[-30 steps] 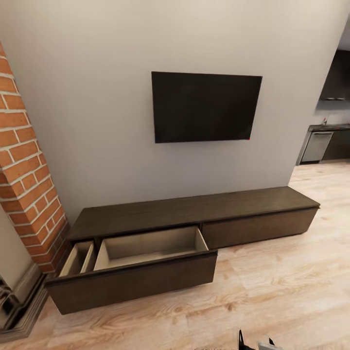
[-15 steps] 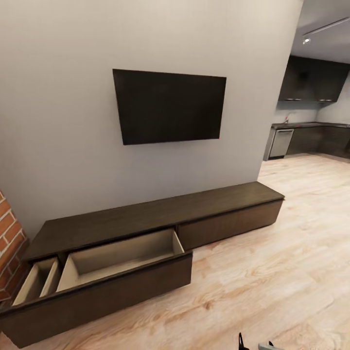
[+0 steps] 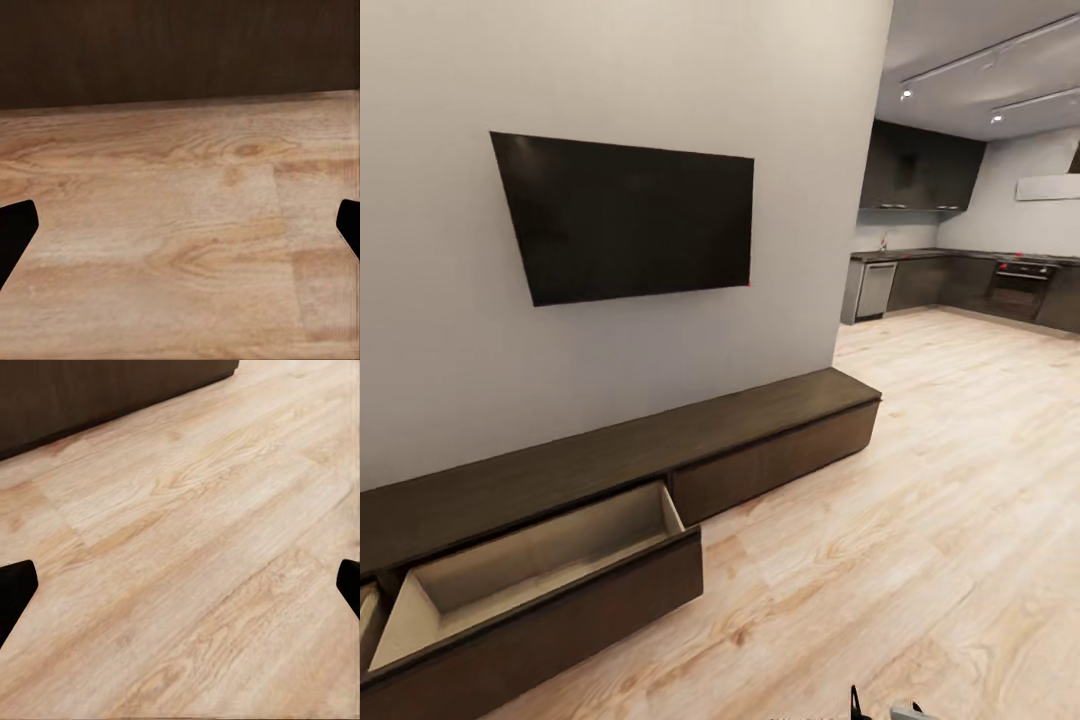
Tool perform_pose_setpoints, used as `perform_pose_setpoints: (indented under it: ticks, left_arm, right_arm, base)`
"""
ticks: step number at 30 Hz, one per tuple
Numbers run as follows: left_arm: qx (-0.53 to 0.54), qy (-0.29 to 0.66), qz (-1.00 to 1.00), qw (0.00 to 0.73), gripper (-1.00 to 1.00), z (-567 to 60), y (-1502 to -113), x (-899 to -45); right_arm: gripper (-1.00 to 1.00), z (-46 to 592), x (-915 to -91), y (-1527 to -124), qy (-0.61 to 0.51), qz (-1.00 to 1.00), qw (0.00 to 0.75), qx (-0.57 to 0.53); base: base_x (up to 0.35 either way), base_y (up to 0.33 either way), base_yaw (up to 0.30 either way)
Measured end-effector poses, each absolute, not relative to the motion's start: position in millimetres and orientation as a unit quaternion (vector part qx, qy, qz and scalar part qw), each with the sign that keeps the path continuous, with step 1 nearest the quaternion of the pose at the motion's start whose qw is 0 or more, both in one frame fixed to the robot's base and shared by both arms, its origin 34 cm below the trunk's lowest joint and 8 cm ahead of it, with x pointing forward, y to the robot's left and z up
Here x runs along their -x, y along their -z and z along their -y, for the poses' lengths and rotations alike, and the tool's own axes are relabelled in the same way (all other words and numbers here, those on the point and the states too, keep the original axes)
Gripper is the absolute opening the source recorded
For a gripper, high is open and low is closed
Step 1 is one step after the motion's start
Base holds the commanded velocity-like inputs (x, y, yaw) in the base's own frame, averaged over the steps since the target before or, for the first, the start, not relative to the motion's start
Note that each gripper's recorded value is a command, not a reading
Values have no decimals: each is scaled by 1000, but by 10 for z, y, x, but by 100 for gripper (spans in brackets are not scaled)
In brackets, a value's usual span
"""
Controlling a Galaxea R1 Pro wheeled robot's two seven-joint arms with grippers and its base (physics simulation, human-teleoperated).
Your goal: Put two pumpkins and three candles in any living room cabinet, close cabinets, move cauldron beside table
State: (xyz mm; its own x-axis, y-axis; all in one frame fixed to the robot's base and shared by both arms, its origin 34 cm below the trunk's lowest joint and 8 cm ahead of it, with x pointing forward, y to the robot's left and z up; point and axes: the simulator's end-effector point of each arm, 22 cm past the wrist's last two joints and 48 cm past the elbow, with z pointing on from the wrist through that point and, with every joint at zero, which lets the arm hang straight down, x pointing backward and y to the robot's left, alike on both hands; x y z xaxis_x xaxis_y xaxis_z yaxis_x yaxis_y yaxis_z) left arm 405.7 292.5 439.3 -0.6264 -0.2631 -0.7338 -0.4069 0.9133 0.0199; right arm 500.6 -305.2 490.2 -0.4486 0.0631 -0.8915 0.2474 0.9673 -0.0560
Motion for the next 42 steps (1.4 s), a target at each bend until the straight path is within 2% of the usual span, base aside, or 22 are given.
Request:
perform_pose_setpoints:
  ticks: [26, 42]
  left_arm:
    - [188, -95, -897, 388, 100, -2932, -4386, -4044]
    - [176, -86, -920, 339, 100, -2752, -4200, -3865]
  right_arm:
    - [100, 2954, -4858, -4620, 76, -884, 454, -83]
    - [100, 2938, -4756, -4489, 76, -896, 429, -83]
  base:
    - [0, 0, -295]
    - [0, 0, -170]
